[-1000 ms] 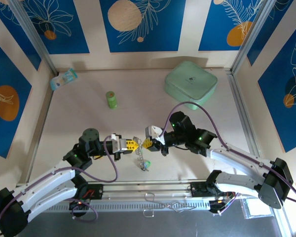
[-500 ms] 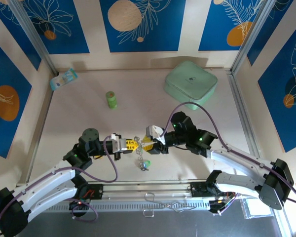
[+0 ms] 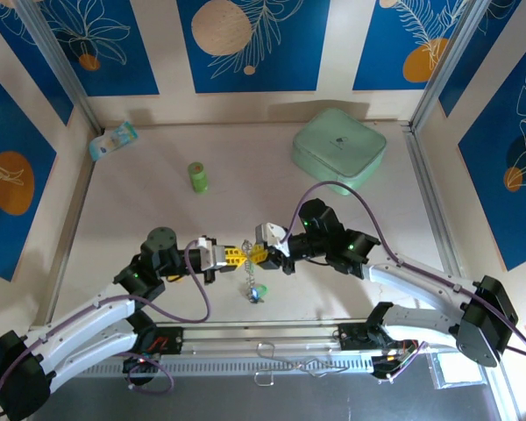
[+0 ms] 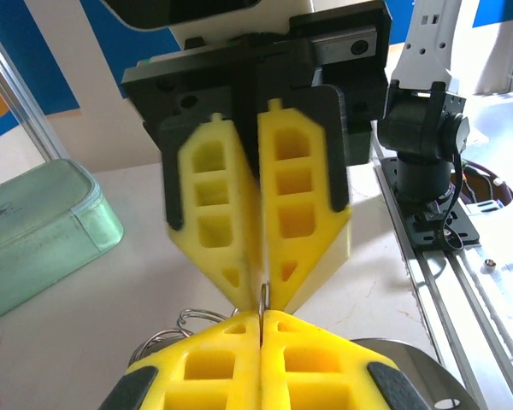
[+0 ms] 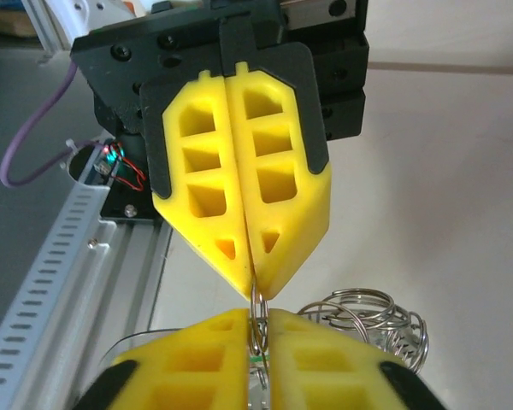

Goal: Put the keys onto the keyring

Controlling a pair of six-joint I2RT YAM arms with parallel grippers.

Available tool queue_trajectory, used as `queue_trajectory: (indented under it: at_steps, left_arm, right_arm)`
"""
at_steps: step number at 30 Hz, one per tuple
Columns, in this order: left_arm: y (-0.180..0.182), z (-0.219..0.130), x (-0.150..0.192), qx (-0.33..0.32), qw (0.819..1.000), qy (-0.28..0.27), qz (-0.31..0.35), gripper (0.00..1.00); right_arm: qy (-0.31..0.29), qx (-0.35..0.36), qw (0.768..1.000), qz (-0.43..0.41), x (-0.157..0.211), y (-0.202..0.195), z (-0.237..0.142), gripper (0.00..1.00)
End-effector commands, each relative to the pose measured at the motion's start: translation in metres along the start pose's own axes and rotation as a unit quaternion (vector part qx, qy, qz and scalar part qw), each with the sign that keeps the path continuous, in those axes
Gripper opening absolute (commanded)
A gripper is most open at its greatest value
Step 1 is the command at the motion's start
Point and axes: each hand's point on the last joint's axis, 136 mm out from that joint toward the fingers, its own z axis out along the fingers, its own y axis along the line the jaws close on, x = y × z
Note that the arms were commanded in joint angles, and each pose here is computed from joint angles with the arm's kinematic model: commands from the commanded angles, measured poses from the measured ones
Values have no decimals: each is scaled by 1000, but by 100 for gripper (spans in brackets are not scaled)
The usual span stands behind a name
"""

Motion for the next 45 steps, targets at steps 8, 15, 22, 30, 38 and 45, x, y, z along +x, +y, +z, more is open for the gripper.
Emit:
queue_trajectory:
  at_steps: [8, 15, 22, 30, 38, 45]
  left_arm:
    - [2, -4, 1, -1, 999, 43, 26, 32]
    - [-3, -3, 2, 25, 996, 73, 33, 26]
    - [-1, -2, 3, 26, 995, 83, 42, 0]
    - [1, -3, -9, 4, 998, 38, 44, 0]
    - [-4, -3, -17, 7, 1000, -11, 21, 0]
    - [-7, -3, -16, 16, 1000, -12, 22, 0]
  right_arm:
    - [40, 3, 999, -32, -9, 2, -6, 0]
    - [128, -18, 990, -62, -1, 7, -1, 0]
    - [141, -26, 986, -82, -12, 10, 3, 0]
    - [33, -27, 999, -33, -27, 10, -17, 32]
    - [12, -14, 1000, 16, -4, 6, -14, 34]
    - [26, -10, 1000, 10, 2, 3, -7, 33]
